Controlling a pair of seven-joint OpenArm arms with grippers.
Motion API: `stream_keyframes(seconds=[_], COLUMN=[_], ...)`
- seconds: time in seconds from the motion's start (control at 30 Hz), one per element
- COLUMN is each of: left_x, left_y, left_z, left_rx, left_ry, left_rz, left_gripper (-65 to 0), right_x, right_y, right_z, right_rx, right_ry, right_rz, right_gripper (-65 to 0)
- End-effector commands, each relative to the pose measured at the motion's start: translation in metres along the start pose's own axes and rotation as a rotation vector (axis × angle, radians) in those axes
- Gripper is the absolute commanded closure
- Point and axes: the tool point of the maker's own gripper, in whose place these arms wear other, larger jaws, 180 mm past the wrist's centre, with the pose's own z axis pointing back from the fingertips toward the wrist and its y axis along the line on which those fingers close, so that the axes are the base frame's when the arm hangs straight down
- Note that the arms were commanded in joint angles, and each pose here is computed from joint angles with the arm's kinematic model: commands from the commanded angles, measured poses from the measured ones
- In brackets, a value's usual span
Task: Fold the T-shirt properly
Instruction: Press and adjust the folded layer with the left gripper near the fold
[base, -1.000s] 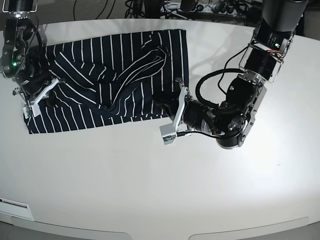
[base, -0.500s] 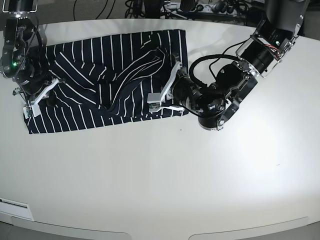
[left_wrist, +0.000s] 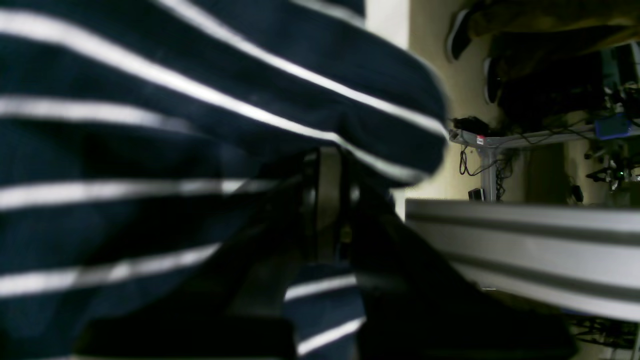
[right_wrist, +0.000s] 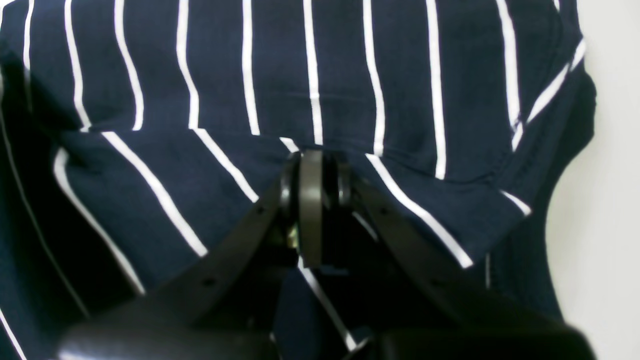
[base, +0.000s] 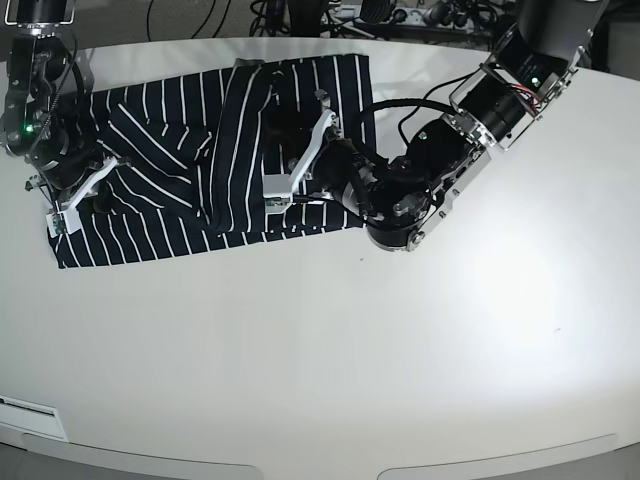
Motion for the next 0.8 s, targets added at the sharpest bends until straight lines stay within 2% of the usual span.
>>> stream_keyframes(seconds=[0.0, 0.1, 0.2, 0.27, 0.37, 0.43, 0.5, 0.67, 0.77], left_x=[0.021, 0.033, 0.032, 0.036, 0.058, 0.069, 0.065, 0.048, 0.032], left_y=[-0.002, 0.000, 0.022, 0.040, 0.056, 0.059, 0.060, 0.039, 0.042], left_z=[0.006, 0.001, 0.007, 0.024, 0.058, 0.079, 0.089, 0.077, 0.070], left_rx=[-0.004, 0.019, 0.138, 0.226, 0.297, 0.306, 0.298, 0.168, 0.184], left_ry=[-0.055, -0.077, -0.027, -0.024, -0.127, -0.217, -0.254, -0.269, -0.235], left_rz=[-0.056, -0.104, -0.091, -0.054, -0.025, -0.001, 0.033, 0.063, 0.092], left_gripper=[0.0, 0.0, 0.0, 0.0, 0.0, 0.0, 0.0, 0.0, 0.0], right_x=[-0.029, -0.029, -0.030, -0.030, -0.030, -0.031, -0.031, -0.030, -0.029], right_y=[0.000, 0.000, 0.000, 0.000, 0.000, 0.000, 0.000, 0.000, 0.000], right_z=[0.000, 0.000, 0.000, 0.001, 0.000, 0.001, 0.001, 0.001, 0.000], right_rx=[-0.006, -0.006, -0.006, -0.006, -0.005, -0.003, -0.004, -0.003, -0.003], right_ry=[0.132, 0.132, 0.136, 0.136, 0.135, 0.137, 0.139, 0.135, 0.128], right_rz=[0.021, 0.021, 0.021, 0.022, 0.022, 0.024, 0.023, 0.023, 0.024], right_gripper=[-7.7, -7.7, -7.7, -7.7, -7.7, -7.7, -7.7, -7.7, -7.7])
